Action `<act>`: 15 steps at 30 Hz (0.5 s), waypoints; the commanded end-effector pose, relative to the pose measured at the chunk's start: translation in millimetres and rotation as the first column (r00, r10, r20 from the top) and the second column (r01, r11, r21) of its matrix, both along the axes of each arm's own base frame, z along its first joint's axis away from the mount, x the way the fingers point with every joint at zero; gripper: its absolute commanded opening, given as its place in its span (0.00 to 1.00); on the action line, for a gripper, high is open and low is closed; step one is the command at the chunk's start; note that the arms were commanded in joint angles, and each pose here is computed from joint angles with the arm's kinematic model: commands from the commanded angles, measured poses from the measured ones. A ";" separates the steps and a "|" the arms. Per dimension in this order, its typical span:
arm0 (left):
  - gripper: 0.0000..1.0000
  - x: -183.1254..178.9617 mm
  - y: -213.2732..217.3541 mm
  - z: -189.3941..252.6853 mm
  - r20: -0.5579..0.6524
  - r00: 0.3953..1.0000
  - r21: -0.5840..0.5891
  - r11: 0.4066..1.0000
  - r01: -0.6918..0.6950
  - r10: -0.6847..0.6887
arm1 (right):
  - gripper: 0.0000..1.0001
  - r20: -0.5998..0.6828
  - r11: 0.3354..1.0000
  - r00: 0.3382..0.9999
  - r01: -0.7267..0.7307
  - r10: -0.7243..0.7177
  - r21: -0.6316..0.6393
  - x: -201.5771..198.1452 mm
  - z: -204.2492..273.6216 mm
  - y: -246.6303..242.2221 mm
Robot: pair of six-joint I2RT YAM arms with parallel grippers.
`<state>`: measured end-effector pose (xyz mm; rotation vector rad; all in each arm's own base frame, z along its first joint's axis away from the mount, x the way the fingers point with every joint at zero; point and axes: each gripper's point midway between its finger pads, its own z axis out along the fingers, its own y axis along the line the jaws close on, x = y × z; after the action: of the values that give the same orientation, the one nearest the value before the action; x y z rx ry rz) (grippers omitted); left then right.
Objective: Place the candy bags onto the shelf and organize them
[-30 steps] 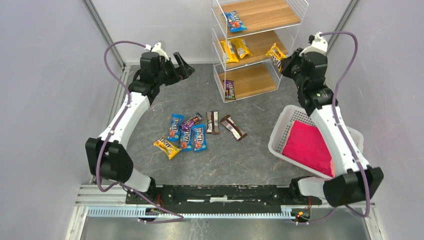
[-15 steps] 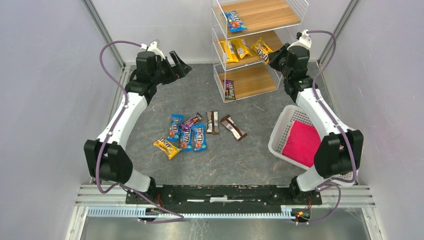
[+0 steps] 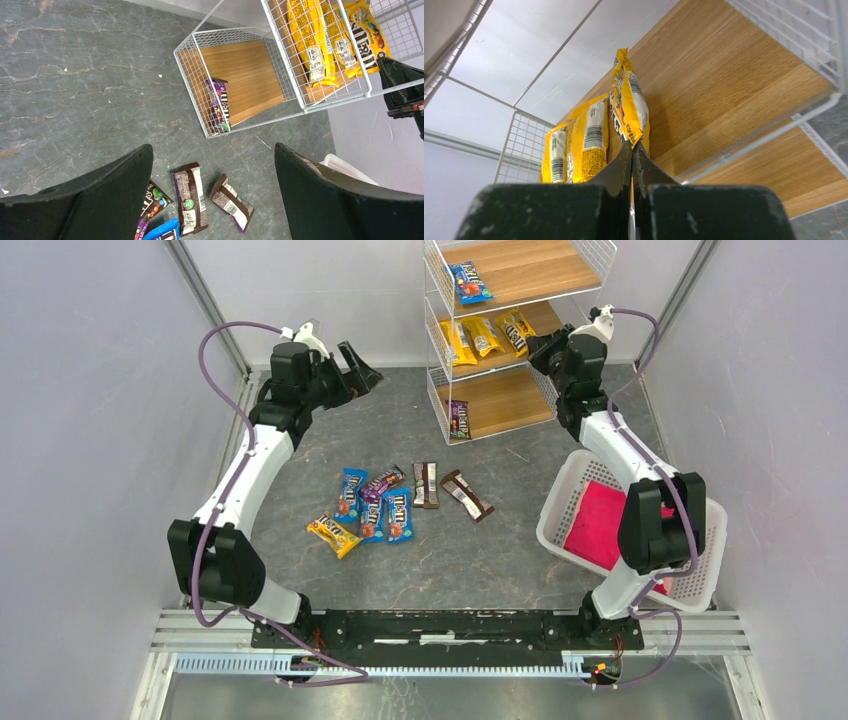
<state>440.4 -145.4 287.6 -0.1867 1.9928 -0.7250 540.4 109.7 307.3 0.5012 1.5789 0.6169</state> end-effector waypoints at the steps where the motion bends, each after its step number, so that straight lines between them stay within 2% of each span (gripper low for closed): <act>1: 0.96 2.2 -1.4 26.6 0.073 0.997 -0.027 1.000 0.013 -0.011 | 0.00 0.092 0.996 0.994 -0.058 0.051 0.068 4.1 20.0 11.5; 15: 0.96 2.8 0.2 26.1 0.071 0.997 -0.029 1.000 0.010 -0.008 | 0.05 0.080 0.986 0.988 -0.139 0.132 0.088 7.5 8.8 27.5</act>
<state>440.6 -144.5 288.0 -0.1864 1.9912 -0.7278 547.6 129.6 304.6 0.4767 1.5635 0.7537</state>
